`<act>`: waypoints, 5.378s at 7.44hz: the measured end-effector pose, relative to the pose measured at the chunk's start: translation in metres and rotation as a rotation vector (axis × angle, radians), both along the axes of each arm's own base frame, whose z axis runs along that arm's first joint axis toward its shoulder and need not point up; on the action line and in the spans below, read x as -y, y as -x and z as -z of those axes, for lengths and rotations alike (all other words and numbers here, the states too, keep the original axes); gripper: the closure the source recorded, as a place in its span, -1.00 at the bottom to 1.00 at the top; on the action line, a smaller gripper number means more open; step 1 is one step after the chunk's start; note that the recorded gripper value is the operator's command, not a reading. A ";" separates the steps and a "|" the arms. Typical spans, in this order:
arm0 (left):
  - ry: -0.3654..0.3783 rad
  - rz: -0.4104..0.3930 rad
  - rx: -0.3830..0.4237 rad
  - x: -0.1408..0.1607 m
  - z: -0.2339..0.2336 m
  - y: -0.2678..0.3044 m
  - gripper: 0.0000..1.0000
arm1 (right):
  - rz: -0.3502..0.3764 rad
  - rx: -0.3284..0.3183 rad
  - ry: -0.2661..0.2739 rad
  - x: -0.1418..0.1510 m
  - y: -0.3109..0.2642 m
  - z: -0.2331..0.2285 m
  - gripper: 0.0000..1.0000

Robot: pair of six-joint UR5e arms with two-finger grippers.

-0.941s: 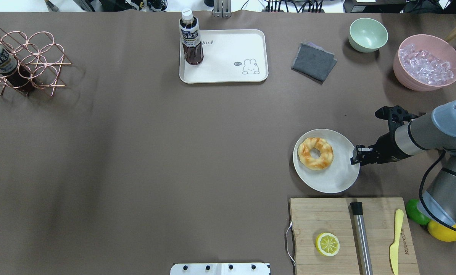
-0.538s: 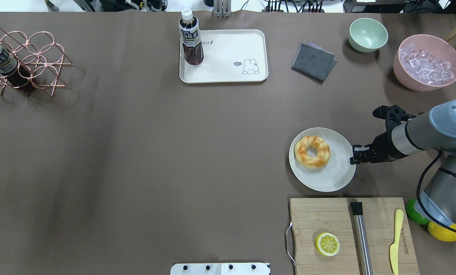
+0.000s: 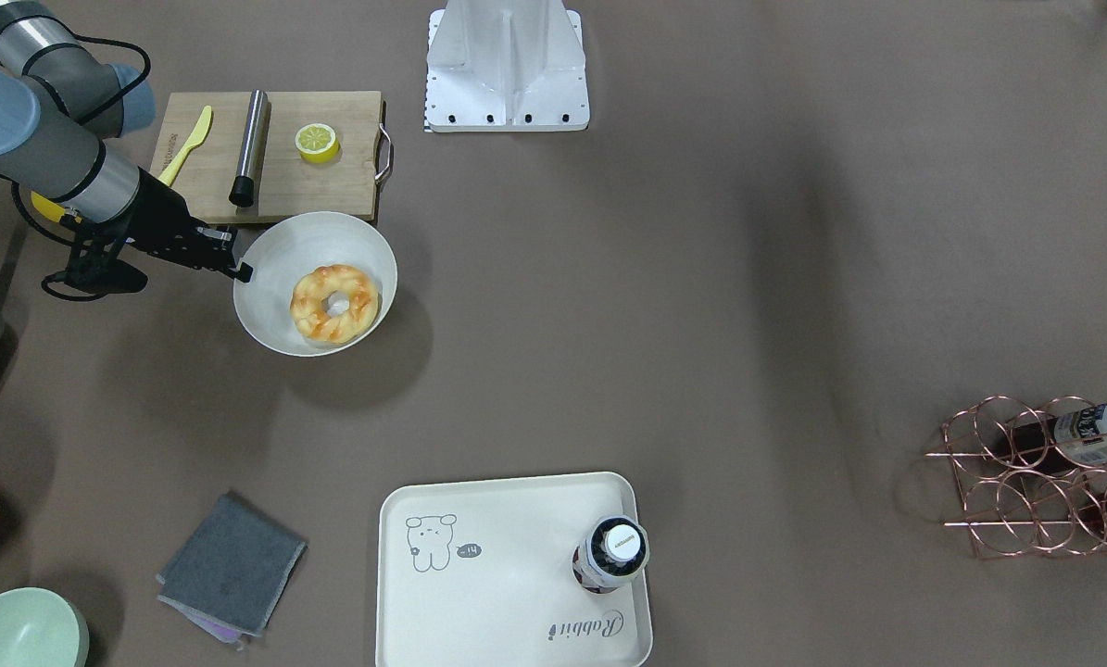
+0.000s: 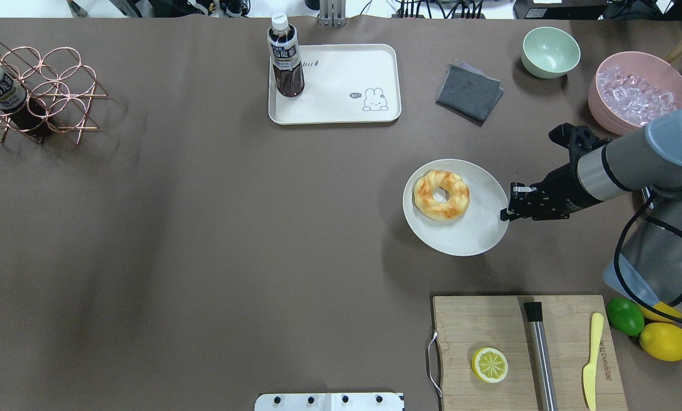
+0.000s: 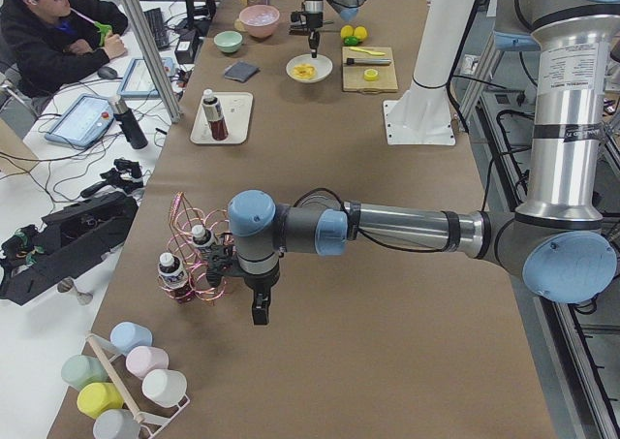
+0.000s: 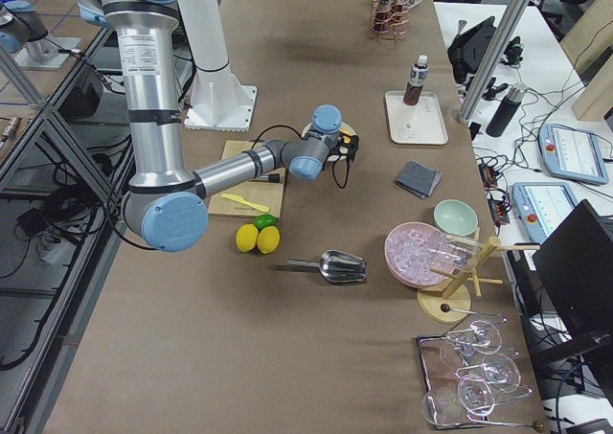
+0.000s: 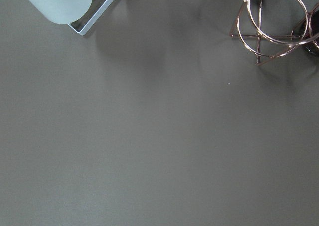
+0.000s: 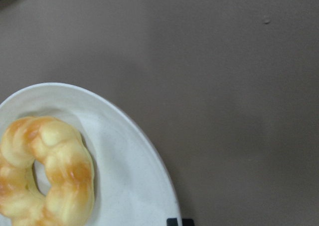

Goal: Place donut on tray

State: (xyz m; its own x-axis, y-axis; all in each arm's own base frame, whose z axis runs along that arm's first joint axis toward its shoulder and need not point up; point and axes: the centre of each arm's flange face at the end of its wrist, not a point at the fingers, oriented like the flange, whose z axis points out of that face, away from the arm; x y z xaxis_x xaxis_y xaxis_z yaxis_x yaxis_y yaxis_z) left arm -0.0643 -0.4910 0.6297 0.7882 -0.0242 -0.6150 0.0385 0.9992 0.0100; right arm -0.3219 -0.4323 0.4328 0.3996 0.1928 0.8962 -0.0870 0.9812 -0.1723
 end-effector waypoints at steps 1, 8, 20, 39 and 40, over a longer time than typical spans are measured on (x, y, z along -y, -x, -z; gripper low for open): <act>0.000 0.000 0.000 0.000 0.001 0.000 -0.96 | -0.008 0.023 0.003 0.009 -0.003 0.014 1.00; -0.008 -0.009 0.000 0.005 0.005 -0.005 -0.96 | -0.133 -0.022 -0.001 0.210 0.036 0.076 1.00; -0.017 -0.019 0.000 0.010 0.010 -0.010 -0.96 | -0.190 -0.156 -0.005 0.294 0.153 0.140 -0.98; 0.010 -0.020 0.028 0.006 -0.003 -0.010 -0.96 | -0.060 -0.184 -0.131 0.148 -0.131 0.024 -0.99; 0.014 -0.020 0.029 0.004 -0.006 -0.009 -0.96 | -0.025 -0.258 -0.154 0.119 -0.151 0.001 -0.99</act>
State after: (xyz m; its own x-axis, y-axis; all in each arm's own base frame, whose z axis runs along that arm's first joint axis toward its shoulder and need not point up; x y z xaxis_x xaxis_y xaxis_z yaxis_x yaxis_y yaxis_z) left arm -0.0550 -0.4953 0.6353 0.8061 -0.0162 -0.5916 0.0181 0.9998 -0.0027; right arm -0.1710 -0.5509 0.4317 0.6150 0.0755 0.7849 -0.1332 0.9910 0.0090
